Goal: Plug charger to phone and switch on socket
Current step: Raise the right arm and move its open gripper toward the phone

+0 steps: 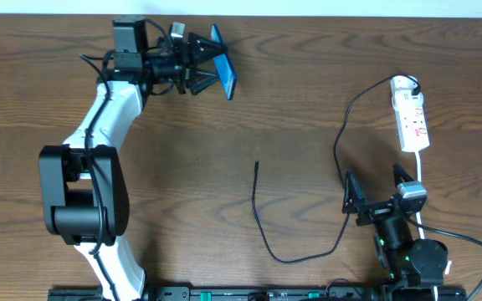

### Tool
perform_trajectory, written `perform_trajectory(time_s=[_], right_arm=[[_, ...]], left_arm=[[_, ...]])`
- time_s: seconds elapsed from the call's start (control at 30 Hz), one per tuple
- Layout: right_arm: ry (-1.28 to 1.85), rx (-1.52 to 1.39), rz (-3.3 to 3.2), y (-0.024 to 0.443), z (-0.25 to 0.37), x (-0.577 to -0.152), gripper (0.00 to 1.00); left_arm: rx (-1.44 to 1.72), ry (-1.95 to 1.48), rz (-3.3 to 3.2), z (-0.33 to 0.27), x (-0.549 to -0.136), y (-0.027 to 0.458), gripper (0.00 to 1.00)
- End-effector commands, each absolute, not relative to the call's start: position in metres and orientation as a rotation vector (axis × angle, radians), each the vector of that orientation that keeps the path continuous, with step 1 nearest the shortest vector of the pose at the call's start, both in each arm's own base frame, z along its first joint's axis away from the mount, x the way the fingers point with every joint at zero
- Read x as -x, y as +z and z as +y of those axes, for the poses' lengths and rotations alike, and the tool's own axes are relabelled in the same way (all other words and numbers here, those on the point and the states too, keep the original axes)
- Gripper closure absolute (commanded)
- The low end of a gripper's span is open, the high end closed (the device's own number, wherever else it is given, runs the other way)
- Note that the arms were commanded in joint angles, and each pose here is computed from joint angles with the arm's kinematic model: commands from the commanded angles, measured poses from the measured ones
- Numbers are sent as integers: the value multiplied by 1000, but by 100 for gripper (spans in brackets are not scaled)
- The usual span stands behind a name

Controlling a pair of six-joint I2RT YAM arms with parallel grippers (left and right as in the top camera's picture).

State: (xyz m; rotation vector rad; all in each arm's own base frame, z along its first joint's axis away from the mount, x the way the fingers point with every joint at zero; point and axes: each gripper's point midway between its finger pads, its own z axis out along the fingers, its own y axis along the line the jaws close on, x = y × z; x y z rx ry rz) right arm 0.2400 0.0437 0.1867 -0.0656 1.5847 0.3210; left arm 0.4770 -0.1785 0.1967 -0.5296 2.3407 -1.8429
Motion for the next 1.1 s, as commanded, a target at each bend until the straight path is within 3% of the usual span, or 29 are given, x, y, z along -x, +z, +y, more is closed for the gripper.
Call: perform_trajectory(time_s=[0.0,0.4,0.87,1.07], right_arm=[[473,171,1568,222,70,-228,1],[856,492,1739,270,132,-240,1],[1022,537,1886,233,147,-346,1],[996,582,1860,220,150,-362,1]], left_arm=[[582,-1833,2328,-187,-479,211,93],[655,-1868,2271,-191,-489,225,93],[834,-1713,2196,-209,-506,226,93],[774,-1689,2164,-229,-496,250,93]])
